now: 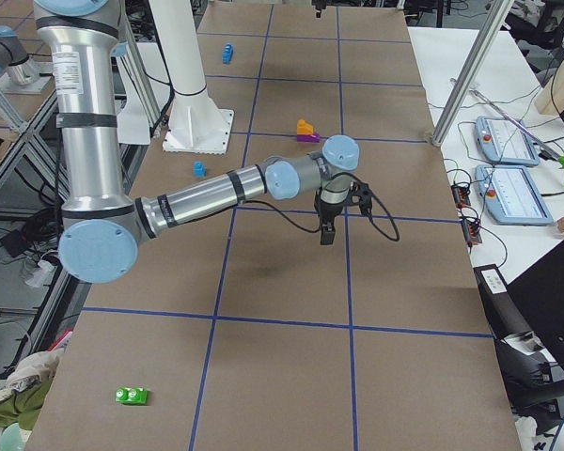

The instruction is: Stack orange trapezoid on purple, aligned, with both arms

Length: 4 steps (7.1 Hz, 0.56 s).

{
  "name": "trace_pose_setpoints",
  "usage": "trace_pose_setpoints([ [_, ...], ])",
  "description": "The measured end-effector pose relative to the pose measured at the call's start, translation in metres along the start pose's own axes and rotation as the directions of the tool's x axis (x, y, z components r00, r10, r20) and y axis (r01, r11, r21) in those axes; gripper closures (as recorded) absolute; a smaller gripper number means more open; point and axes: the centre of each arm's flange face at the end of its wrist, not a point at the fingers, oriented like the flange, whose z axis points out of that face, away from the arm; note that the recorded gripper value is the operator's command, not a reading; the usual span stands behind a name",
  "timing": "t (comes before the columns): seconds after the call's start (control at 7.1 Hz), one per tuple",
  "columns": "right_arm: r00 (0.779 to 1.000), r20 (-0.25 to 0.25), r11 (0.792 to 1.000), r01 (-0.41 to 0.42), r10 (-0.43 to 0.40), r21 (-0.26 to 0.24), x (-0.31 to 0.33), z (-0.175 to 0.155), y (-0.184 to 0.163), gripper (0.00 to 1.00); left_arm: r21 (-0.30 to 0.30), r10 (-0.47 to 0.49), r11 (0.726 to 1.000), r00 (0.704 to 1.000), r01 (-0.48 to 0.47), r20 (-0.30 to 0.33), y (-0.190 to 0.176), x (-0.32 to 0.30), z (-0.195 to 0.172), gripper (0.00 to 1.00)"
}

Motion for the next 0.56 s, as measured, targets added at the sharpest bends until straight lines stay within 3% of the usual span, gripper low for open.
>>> trace_pose_setpoints([
  [0.28, 0.999, -0.012, 0.999, -0.044, 0.044, -0.012, 0.058, 0.002, 0.039, 0.00, -0.013, -0.039, 0.999, 0.999, 0.039, -0.004, 0.011, -0.046, 0.004, 0.00],
  [0.56, 0.998, 0.004, 0.998, -0.061, 0.061, -0.022, 0.068, 0.004, 0.050, 0.00, 0.006, -0.081, 0.997, 0.997, 0.081, 0.000, 0.018, -0.067, -0.008, 0.00],
])
